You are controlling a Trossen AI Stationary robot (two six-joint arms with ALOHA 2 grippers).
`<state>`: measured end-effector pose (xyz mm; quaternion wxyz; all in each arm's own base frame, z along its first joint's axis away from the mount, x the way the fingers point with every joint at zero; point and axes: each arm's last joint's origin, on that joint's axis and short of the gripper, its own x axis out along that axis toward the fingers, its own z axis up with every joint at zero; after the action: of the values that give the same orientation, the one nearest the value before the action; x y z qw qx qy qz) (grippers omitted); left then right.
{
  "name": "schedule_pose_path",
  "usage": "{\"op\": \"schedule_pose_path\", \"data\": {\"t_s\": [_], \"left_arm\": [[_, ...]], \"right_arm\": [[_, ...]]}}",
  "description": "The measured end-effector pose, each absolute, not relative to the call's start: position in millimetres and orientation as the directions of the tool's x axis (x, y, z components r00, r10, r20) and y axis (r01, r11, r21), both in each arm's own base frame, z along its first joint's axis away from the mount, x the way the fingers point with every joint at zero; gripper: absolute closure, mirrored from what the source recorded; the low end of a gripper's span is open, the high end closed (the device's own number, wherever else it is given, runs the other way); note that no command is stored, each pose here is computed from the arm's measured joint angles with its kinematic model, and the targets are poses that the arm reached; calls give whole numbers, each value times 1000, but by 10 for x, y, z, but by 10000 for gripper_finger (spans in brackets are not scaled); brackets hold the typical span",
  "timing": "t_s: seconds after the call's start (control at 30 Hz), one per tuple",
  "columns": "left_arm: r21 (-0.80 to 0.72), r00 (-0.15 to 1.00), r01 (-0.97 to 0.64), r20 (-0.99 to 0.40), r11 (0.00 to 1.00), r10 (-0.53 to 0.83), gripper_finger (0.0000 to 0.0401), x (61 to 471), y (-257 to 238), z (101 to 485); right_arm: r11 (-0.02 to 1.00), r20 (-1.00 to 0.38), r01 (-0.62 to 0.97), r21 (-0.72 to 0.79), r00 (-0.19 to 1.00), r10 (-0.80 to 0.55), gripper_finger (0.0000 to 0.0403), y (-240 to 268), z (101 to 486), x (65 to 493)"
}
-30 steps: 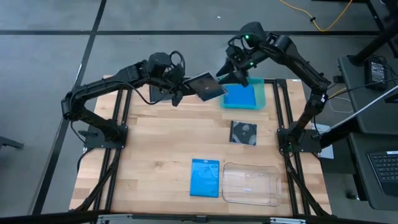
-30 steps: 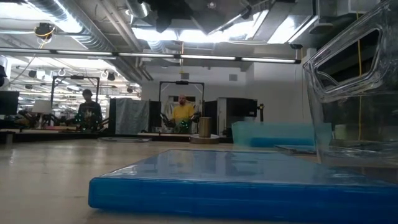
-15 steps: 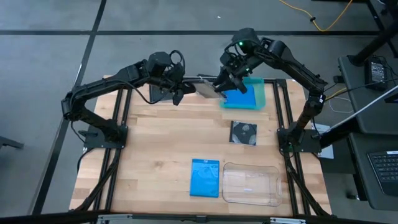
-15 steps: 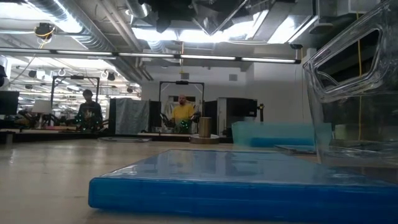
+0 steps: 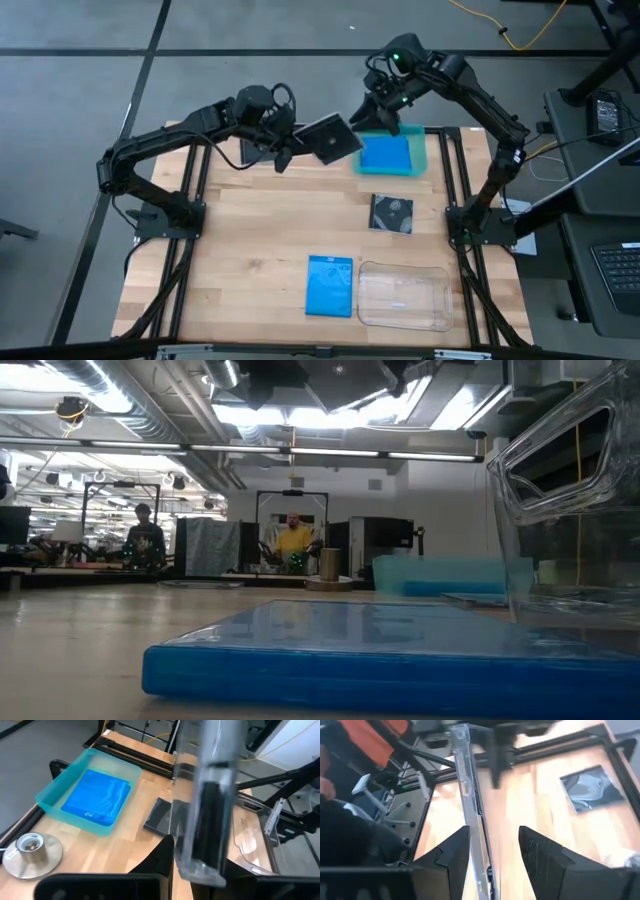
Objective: Pick & place jewel cases by type
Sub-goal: Put the middle black CD case into the transparent bin
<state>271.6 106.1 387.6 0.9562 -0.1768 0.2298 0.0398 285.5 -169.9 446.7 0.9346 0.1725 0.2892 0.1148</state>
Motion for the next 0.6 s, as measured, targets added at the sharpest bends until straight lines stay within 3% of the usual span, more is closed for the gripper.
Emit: {"op": "schedule_pose_path", "data": {"t_s": [0.6], "left_arm": [[-311, 903, -141, -431, 940, -7, 373, 2724, 1037, 3918]], "right_arm": [[922, -513, -90, 378, 808, 290, 217, -1916, 4453, 2593]]}}
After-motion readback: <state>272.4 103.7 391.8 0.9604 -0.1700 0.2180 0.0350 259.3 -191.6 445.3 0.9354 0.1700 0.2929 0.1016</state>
